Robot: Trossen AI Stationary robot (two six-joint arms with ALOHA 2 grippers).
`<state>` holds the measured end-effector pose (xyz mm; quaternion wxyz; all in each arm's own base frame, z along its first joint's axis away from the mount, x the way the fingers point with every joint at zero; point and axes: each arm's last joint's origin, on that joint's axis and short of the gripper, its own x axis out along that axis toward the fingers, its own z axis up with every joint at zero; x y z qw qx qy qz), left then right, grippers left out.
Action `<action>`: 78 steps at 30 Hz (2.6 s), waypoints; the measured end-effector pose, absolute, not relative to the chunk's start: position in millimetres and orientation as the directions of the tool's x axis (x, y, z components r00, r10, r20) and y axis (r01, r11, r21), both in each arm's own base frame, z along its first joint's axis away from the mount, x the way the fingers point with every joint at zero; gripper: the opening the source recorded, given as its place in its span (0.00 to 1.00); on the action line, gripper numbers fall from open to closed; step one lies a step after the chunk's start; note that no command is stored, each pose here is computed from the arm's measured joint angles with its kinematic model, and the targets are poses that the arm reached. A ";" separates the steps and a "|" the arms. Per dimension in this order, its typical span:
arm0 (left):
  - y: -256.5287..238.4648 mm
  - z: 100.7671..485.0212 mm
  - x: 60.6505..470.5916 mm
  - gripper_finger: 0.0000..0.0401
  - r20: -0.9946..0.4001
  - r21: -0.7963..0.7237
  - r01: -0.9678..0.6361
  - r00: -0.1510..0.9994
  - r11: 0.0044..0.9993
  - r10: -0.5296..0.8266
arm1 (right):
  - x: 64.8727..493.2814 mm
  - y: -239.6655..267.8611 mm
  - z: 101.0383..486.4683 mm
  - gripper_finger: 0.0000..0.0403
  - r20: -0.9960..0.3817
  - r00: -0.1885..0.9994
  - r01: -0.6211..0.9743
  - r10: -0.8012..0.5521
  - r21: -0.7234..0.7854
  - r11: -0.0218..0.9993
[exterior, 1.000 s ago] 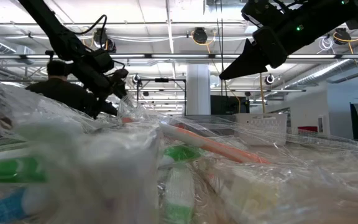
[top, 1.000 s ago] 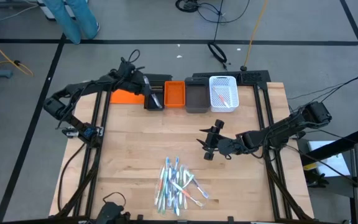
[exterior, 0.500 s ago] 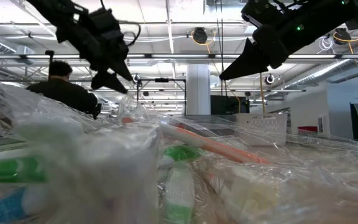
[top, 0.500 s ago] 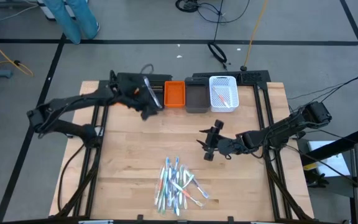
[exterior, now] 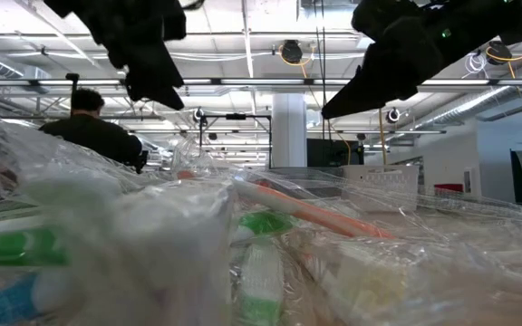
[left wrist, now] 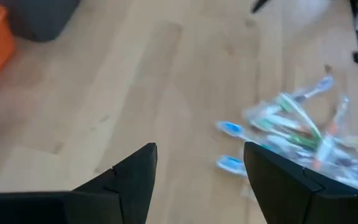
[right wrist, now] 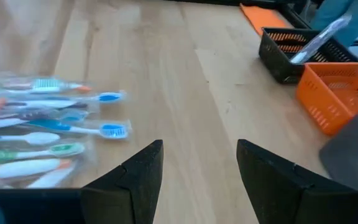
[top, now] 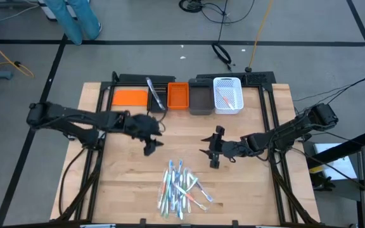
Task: Pick & Place Toothbrushes
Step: Put the orange toothbrush into the white bin
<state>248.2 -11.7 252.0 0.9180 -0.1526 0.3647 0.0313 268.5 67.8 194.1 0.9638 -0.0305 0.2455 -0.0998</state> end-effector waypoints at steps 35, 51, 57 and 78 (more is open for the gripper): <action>-134.7 244.3 250.2 0.61 -0.512 -0.172 0.043 0.849 0.984 -0.126 | 272.2 175.8 145.3 0.49 -0.363 0.885 -0.208 0.292 0.254 0.945; -134.7 244.3 250.2 0.61 -0.512 -0.174 0.040 0.850 0.984 -0.125 | 298.0 225.1 116.7 0.49 -0.499 0.809 -0.200 0.312 0.265 0.943; -134.6 244.3 250.2 0.61 -0.512 -0.174 0.040 0.850 0.984 -0.125 | 302.2 229.8 112.1 0.49 -0.509 0.804 -0.189 0.306 0.269 0.944; -134.6 244.5 250.2 0.61 -0.511 -0.177 0.037 0.851 0.983 -0.124 | 300.3 228.2 108.1 0.02 -0.553 0.782 -0.161 0.289 0.269 0.950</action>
